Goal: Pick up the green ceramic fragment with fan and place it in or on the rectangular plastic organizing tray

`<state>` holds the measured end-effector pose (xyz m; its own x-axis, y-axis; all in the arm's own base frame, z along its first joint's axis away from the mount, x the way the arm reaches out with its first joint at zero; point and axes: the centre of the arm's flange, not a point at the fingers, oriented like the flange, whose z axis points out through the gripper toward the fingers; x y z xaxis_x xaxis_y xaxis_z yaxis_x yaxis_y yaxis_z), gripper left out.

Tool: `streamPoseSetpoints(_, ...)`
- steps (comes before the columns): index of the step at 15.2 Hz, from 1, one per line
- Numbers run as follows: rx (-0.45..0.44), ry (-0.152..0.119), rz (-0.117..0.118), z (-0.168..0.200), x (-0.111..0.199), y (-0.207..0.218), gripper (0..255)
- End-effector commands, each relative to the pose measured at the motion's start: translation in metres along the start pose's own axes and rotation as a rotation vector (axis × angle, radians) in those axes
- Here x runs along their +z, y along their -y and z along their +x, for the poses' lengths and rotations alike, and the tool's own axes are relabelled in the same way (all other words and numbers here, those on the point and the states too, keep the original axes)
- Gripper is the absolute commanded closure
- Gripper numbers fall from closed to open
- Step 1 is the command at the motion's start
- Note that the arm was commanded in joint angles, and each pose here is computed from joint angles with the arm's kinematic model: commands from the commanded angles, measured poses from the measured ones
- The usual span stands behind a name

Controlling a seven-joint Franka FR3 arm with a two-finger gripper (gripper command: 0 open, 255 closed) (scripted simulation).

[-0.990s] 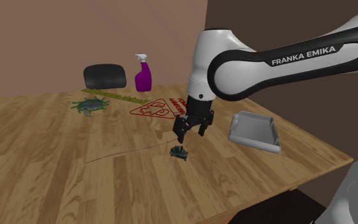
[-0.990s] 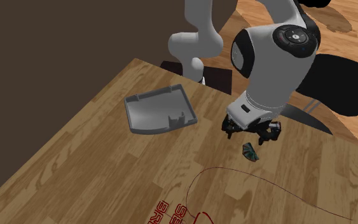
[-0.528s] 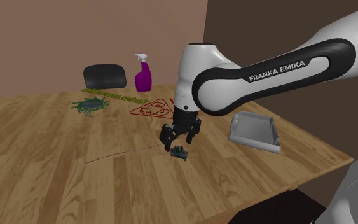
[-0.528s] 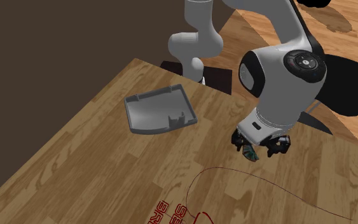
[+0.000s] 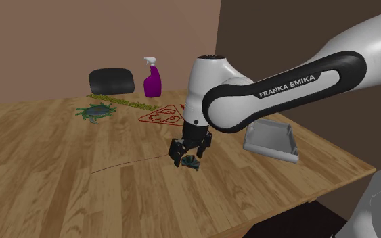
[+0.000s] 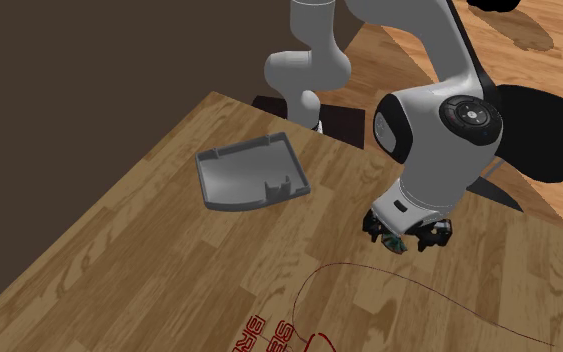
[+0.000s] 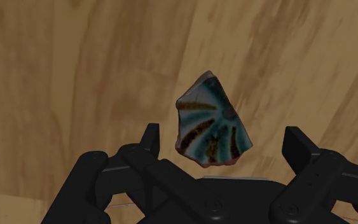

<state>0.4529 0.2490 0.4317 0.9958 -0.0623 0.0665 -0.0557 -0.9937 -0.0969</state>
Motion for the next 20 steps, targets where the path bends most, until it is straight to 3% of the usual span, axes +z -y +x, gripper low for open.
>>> streamPoseSetpoints(1,0.0,0.0,0.0,0.0,0.0,0.0,0)
streamPoseSetpoints(3,0.0,0.0,0.0,0.0,0.0,0.0,0)
streamPoseSetpoints(4,0.0,0.0,0.0,0.0,0.0,0.0,255)
streamPoseSetpoints(13,0.0,0.0,0.0,0.0,0.0,0.0,255)
streamPoseSetpoints(20,0.0,0.0,0.0,0.003,-0.037,0.004,255)
